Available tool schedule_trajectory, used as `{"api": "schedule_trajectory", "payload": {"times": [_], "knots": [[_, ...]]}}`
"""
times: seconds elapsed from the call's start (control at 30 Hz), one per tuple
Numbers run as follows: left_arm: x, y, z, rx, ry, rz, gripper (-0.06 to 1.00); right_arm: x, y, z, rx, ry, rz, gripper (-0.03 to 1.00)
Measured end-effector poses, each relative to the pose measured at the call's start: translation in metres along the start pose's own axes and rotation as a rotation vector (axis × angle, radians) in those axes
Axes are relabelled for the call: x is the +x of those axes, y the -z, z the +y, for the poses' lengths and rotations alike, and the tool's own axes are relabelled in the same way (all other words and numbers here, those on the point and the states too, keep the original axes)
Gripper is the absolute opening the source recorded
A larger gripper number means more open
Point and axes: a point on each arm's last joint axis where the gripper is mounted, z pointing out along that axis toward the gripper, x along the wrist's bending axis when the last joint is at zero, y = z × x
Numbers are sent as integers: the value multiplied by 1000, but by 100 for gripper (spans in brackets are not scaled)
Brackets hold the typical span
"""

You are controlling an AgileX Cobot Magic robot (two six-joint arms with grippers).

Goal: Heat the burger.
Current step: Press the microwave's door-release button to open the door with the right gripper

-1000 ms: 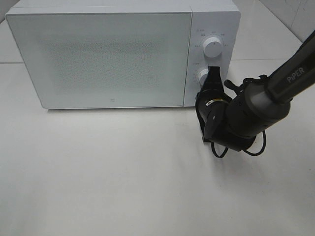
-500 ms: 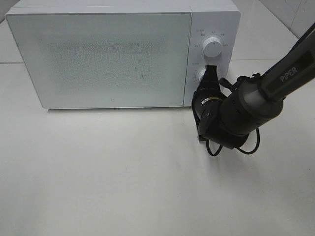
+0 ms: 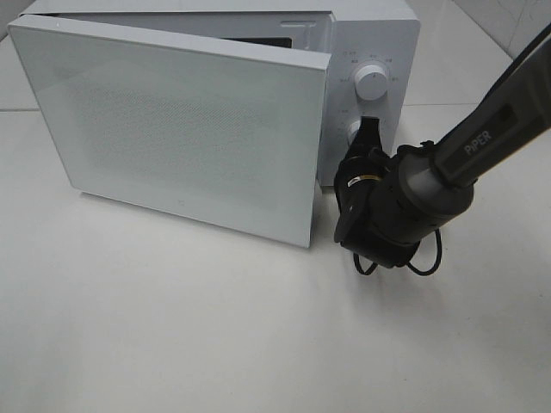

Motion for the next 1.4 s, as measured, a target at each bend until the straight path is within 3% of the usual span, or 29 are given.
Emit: {"api": "schedule_trajectory", "payload": {"times": [0.93,1.4], "knots": [[0,0,0,0,0,0,99,-1,0,0,-4,-8,-11,2],[0,0,0,0,0,0,99,7,9,4,55,12,-49,2]]}}
